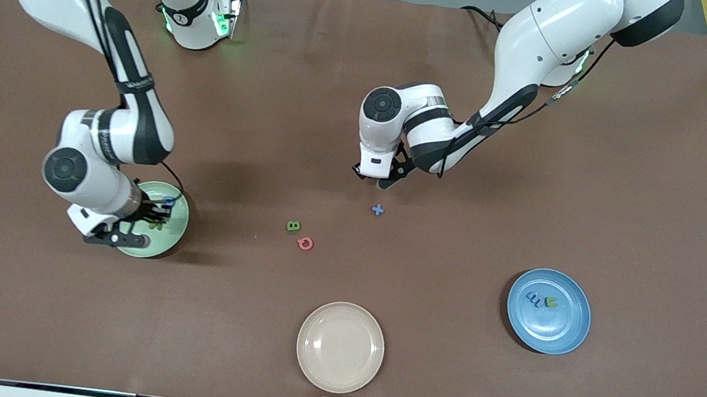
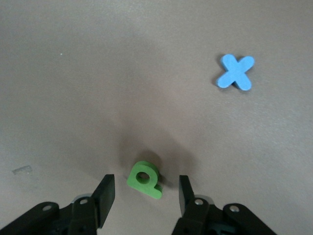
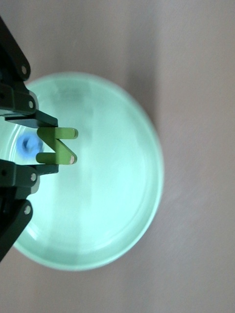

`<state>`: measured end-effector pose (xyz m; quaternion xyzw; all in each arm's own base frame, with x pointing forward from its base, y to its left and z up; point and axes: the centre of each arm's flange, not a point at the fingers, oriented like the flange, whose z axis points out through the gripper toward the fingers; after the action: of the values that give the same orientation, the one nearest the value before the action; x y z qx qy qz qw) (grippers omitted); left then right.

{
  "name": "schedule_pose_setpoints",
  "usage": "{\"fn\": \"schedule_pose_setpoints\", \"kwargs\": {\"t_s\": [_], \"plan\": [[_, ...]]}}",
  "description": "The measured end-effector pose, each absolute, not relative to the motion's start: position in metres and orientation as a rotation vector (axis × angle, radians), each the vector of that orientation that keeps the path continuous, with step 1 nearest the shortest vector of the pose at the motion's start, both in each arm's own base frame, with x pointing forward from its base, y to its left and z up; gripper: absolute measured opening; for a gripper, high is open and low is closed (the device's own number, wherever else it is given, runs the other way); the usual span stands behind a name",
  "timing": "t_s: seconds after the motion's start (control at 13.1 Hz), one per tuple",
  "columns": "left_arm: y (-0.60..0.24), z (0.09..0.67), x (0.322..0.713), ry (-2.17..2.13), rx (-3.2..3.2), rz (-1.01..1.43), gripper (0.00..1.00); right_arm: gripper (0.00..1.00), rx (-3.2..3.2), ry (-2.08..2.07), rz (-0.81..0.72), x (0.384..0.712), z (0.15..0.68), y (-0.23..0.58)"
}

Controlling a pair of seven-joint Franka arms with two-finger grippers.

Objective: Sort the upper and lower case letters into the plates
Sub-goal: 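Drop the green N on the green plate while the left gripper grasps d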

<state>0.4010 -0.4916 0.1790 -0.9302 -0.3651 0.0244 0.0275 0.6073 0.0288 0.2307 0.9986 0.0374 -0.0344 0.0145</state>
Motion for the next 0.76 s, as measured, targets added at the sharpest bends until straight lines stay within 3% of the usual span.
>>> {"fn": "schedule_pose_setpoints", "kwargs": {"t_s": [0.23, 0.38, 0.46, 0.54, 0.69, 0.76], "plan": [[-0.492, 0.172, 0.399, -1.17, -2.857, 0.034, 0.58, 0.33, 3.115, 0.177, -0.073, 0.582, 0.204, -0.026], [-0.493, 0.174, 0.4, -1.18, -2.865, 0.031, 0.42, 0.33, 3.117, 0.184, -0.07, 0.572, 0.194, -0.035], [-0.493, 0.174, 0.4, -1.182, -2.866, 0.031, 0.41, 0.33, 3.119, 0.195, -0.072, 0.572, 0.193, -0.03], [-0.493, 0.175, 0.401, -1.183, -2.868, 0.031, 0.3, 0.33, 3.122, 0.207, -0.071, 0.572, 0.193, -0.025], [-0.493, 0.175, 0.402, -1.186, -2.867, 0.03, 0.3, 0.33, 3.124, 0.228, -0.067, 0.572, 0.193, -0.017], [-0.49, 0.176, 0.407, -1.194, -2.866, 0.022, 0.3, 0.4, 3.124, 0.237, -0.066, 0.573, 0.194, -0.014]]}}
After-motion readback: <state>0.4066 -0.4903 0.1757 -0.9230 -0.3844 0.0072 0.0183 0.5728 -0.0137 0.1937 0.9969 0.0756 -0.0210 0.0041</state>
